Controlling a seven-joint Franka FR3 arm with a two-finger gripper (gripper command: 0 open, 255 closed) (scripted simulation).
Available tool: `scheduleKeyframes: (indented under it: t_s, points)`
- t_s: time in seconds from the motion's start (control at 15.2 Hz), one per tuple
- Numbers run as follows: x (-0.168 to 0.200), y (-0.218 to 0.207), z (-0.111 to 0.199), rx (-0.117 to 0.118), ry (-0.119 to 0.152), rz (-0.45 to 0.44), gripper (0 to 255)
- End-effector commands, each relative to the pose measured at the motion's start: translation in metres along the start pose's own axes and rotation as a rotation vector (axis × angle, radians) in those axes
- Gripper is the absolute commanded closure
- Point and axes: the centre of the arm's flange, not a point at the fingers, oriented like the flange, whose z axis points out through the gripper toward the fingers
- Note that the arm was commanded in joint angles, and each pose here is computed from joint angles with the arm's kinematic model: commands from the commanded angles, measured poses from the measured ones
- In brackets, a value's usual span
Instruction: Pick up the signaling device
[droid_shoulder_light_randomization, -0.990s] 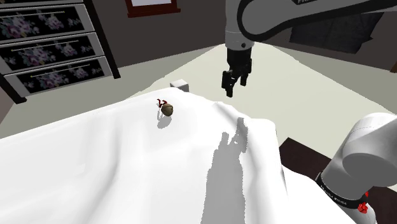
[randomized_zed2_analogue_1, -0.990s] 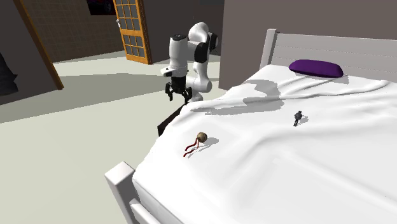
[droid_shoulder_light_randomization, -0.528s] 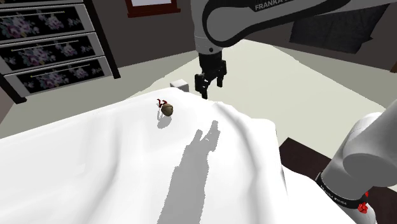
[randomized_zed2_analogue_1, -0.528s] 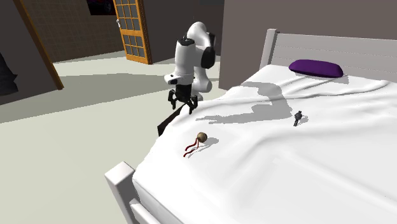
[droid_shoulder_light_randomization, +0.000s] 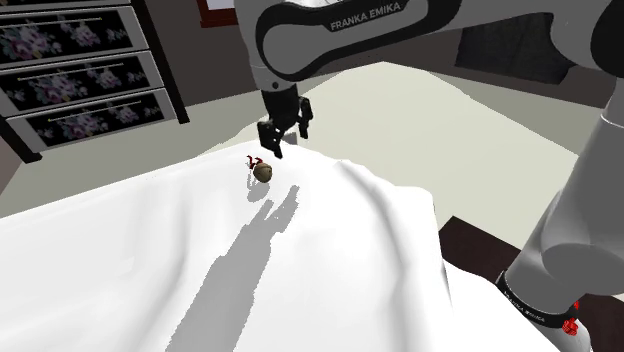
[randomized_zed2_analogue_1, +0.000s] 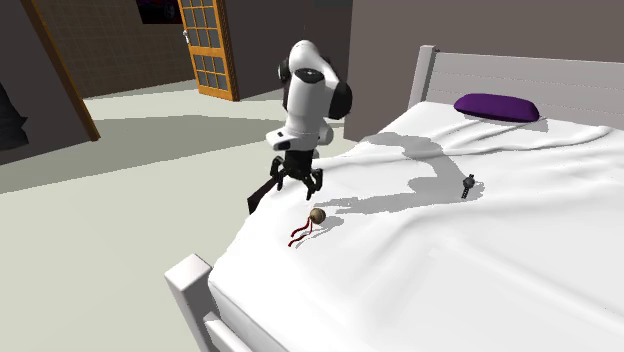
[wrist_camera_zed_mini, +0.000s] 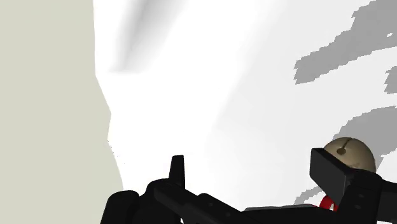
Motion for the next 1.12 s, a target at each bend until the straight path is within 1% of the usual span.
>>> scheduleKeyframes:
  t_s: [0.0,0.33,0.4,0.86,0.99,1.06]
  points:
    - [0.021,-0.02,0.002,-0.009,0.004,-0.003,0]
    - [0.072,-0.064,0.004,-0.031,0.013,-0.012,0]
    - [0.076,-0.068,0.005,-0.033,0.014,-0.013,0]
    - [0.074,-0.073,0.044,-0.033,0.014,-0.013,0]
    - [0.074,-0.073,0.044,-0.033,0.014,-0.013,0]
    - [0.074,-0.074,0.044,-0.033,0.014,-0.013,255]
